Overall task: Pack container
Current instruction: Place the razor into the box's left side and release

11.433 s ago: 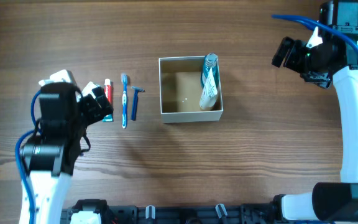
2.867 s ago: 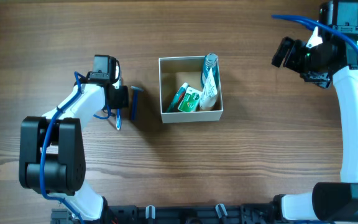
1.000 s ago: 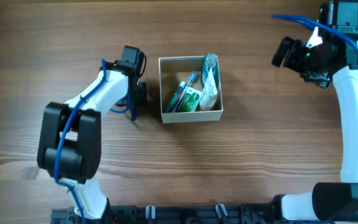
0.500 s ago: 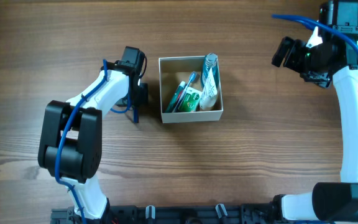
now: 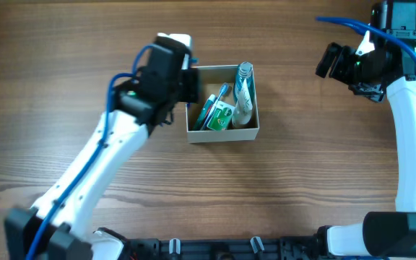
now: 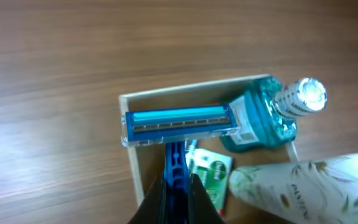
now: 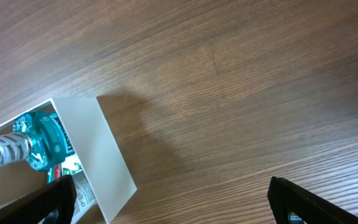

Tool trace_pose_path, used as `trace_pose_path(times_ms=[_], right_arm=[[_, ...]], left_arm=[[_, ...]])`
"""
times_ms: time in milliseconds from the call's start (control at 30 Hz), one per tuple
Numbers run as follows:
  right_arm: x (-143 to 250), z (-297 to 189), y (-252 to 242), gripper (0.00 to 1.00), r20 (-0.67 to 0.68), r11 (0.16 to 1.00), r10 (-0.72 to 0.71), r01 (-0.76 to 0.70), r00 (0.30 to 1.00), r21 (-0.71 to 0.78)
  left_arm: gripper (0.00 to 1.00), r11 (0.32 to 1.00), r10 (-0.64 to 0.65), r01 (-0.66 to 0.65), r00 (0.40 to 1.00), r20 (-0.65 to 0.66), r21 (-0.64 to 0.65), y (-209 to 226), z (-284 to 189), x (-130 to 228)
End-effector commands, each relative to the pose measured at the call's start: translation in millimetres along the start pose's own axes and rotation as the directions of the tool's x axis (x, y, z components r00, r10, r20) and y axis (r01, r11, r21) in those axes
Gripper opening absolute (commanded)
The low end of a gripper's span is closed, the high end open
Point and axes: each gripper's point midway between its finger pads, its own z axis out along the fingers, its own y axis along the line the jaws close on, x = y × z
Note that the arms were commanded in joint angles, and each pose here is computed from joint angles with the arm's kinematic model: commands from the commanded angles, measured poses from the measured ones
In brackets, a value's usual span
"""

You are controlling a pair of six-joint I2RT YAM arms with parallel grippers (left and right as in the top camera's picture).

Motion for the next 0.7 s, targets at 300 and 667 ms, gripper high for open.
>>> trace_pose_path(times_ms=[300, 667], right_arm=[[0.2, 2.5, 1.1, 1.00, -0.008, 1.000, 0.006, -0.006, 1.000, -0.008], [0.3, 2.6, 1.1, 1.00, -0.009, 1.000, 0.006, -0.006, 1.000, -0.008]], left_arm=[[0.95, 0.993, -0.104, 0.096, 0.987, -0.126, -0.062, 0.9, 73.0, 37.3], [1.00, 0.993, -0.120, 0.119, 0.981, 0.150, 0.014, 3.6, -89.5, -16.3]])
